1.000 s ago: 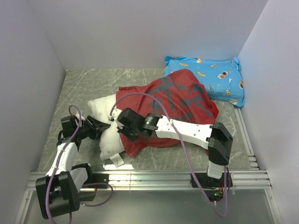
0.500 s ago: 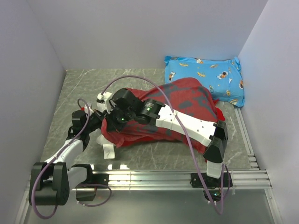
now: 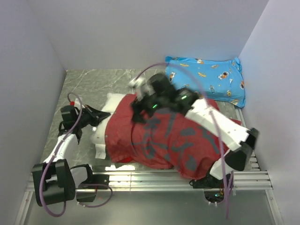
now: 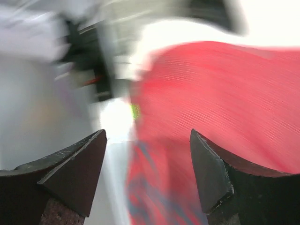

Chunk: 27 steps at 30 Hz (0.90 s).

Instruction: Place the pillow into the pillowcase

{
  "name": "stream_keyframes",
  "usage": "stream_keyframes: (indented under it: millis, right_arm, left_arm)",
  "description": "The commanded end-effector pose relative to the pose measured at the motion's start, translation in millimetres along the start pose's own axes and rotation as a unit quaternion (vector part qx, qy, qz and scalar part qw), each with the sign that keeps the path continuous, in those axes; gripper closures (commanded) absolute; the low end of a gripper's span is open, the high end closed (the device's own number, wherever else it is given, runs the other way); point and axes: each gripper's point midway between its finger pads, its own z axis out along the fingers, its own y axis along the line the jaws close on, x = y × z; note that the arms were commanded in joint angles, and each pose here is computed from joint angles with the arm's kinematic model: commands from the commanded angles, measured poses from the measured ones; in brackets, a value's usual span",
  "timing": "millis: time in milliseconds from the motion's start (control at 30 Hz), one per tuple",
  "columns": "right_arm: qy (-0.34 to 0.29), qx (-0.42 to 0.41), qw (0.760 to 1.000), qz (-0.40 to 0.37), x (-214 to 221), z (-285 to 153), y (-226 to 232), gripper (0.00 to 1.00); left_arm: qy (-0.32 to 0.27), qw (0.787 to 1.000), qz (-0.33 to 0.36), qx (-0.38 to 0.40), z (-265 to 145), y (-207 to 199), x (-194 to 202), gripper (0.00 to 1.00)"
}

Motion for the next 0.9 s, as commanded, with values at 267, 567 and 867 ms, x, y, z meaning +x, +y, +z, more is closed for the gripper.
stream_keyframes:
  millis: [267,567,867]
  right_arm:
    - [0.037,0.342,0.921,0.184,89.5,-215.3,-236.2,0.20]
    - [-0.010,0.151,0.969,0.194,42.0,-161.4,-273.4,0.02]
    - [0.122,-0.070,0.971,0.194,95.5,-62.0,-215.8,0.00]
  left_arm:
    - [0.074,0.825,0.560,0.000,-56.6,-17.1,-51.1,1.00]
    - [0.102,0.625,0.768,0.090,-57.4,-49.5,-4.0,1.00]
    - [0.096,0.695,0.709,0.069,-36.8,-55.9,-12.3,0.57]
